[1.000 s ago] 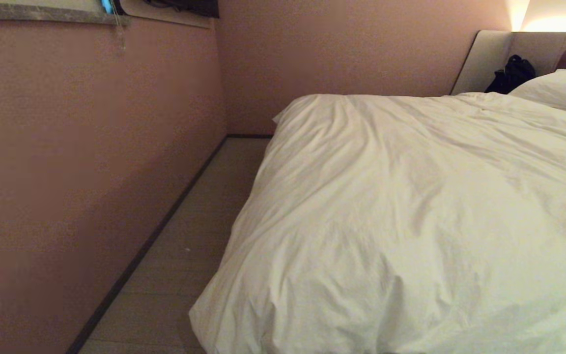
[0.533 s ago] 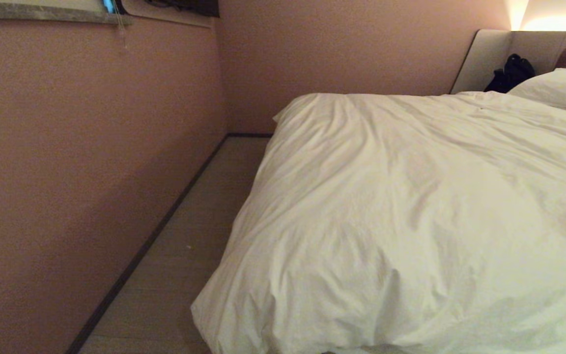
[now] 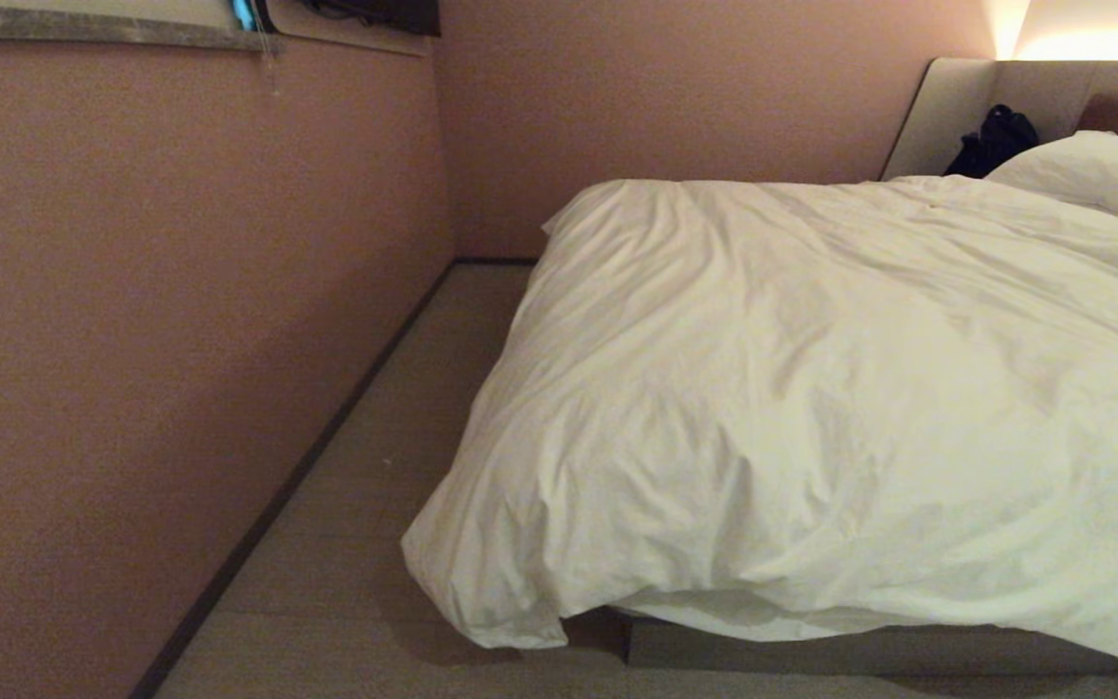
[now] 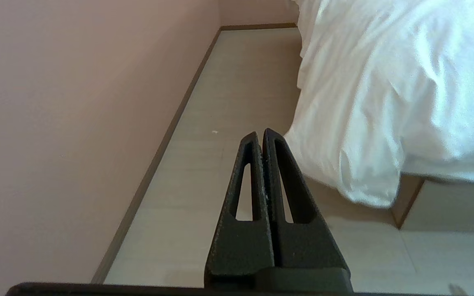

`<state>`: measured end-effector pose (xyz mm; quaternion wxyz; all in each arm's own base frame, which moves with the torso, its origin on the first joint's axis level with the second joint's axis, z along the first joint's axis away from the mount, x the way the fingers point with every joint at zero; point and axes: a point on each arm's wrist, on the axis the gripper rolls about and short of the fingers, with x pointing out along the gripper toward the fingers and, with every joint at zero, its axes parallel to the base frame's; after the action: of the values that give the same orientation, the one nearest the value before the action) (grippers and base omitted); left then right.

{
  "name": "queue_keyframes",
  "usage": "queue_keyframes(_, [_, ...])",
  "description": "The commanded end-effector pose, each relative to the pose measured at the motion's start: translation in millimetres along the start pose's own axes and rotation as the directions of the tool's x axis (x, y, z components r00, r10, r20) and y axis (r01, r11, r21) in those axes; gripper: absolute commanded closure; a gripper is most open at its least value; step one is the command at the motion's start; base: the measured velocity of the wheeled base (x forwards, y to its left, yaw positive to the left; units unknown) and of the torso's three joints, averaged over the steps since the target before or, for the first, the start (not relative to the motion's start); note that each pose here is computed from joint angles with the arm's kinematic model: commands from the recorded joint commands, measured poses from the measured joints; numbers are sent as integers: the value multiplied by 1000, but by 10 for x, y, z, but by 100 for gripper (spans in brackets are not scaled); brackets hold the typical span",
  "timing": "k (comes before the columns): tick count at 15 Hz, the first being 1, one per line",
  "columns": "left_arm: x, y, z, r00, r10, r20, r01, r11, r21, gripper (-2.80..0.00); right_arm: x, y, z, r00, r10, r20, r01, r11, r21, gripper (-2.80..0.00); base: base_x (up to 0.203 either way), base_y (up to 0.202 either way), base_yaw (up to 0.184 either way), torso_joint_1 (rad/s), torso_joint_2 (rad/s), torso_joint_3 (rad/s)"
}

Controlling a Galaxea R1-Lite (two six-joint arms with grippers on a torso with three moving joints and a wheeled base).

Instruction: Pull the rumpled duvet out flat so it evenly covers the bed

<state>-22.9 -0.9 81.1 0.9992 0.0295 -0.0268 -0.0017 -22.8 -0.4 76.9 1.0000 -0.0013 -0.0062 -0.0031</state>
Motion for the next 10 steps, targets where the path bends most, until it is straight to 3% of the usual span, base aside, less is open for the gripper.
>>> queue_keyframes(1, [1, 0, 1, 1000, 0, 0, 0, 1000, 0, 0, 0, 0, -1, 1000, 2, 0, -2, 1000, 0, 0, -194, 0, 0, 7, -2, 2])
queue_keyframes(4, [1, 0, 3, 1000, 0, 2, 0, 1000, 2, 0, -1, 0, 1, 1000, 1, 1, -1, 1000, 0, 0, -183, 0, -2, 3, -1, 1])
queue_keyframes(10, [1, 0, 3, 1000, 2, 2, -2, 1000, 3, 0, 0, 0, -1, 1000, 2, 0, -2, 1000, 0, 0, -10, 0, 0, 0, 0, 1])
